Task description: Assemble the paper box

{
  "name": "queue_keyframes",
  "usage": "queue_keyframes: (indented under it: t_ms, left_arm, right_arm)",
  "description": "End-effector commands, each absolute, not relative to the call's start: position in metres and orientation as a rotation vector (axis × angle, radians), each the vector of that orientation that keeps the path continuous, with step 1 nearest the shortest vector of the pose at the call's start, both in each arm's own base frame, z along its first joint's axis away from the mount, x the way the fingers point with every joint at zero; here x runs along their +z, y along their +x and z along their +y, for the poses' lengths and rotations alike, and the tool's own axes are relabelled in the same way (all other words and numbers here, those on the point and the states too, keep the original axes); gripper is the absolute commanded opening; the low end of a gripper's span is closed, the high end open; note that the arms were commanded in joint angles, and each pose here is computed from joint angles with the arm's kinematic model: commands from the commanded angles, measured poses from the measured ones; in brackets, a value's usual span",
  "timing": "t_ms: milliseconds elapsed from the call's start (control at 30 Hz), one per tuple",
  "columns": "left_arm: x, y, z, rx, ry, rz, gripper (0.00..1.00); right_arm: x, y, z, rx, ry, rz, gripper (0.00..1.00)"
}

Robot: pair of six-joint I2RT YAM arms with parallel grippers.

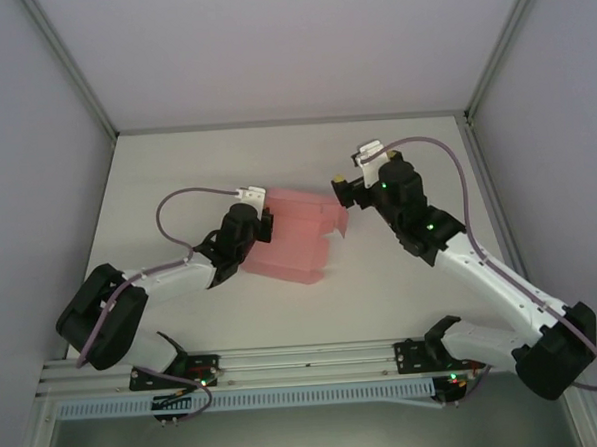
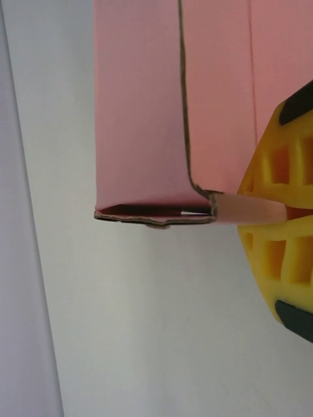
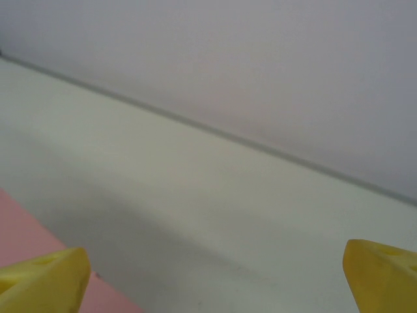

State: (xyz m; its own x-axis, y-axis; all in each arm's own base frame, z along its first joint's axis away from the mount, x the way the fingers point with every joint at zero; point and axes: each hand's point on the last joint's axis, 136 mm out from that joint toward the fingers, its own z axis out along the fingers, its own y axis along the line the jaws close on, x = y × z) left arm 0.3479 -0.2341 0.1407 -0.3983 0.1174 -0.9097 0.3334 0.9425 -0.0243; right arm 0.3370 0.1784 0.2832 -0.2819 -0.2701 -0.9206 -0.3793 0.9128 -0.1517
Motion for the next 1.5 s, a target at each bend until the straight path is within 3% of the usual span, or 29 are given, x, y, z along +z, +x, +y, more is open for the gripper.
queue_keyframes:
  t_ms: [0, 133, 233, 533, 700, 800, 1000, 1067, 1133, 1200, 1267, 1367, 1467]
  left_arm:
    - [0.161, 0.348, -0.232, -0.24, 0.312, 1.939, 0.0]
    - [0.165, 0.345, -0.229, -0.249, 0.296, 1.929, 0.0]
    - [0.168, 0.344, -0.227, -0.253, 0.278, 1.928, 0.0]
    - [0.166, 0.351, -0.222, -0.235, 0.23, 1.952, 0.0]
    - [0.158, 0.354, -0.214, -0.219, 0.235, 1.974, 0.0]
    - [0.156, 0.355, -0.21, -0.236, 0.231, 1.978, 0.0]
    - [0.159, 0.353, -0.22, -0.328, 0.279, 1.975, 0.0]
    - [0.163, 0.349, -0.228, -0.399, 0.321, 1.951, 0.0]
    - [0.17, 0.343, -0.234, -0.469, 0.357, 1.92, 0.0]
    - [0.177, 0.335, -0.24, -0.536, 0.406, 1.876, 0.0]
    - [0.185, 0.323, -0.248, -0.612, 0.481, 1.822, 0.0]
    - [0.19, 0.316, -0.252, -0.656, 0.536, 1.772, 0.0]
    - [0.188, 0.318, -0.251, -0.692, 0.549, 1.765, 0.0]
  right_arm:
    - [0.26, 0.337, 0.179, 0.221, -0.449, 2.039, 1.0]
    - [0.223, 0.336, 0.187, 0.287, -0.552, 2.193, 0.99]
    - [0.201, 0.319, 0.211, 0.432, -0.723, 2.243, 0.93]
    - [0.173, 0.291, 0.23, 0.599, -0.923, 2.248, 0.83]
    - [0.192, 0.305, 0.21, 0.51, -0.704, 2.206, 0.85]
    - [0.212, 0.297, 0.212, 0.642, -0.644, 2.077, 0.94]
    - [0.216, 0.275, 0.229, 0.868, -0.686, 1.953, 0.94]
    - [0.209, 0.283, 0.228, 0.842, -0.667, 1.985, 0.87]
    - [0.209, 0.29, 0.228, 0.855, -0.671, 1.993, 0.73]
    - [0.213, 0.294, 0.228, 0.897, -0.681, 1.975, 0.54]
    - [0.22, 0.295, 0.227, 0.957, -0.693, 1.935, 0.26]
    - [0.245, 0.271, 0.237, 1.204, -0.84, 1.76, 0.13]
    - [0.257, 0.241, 0.243, 1.363, -0.994, 1.65, 0.11]
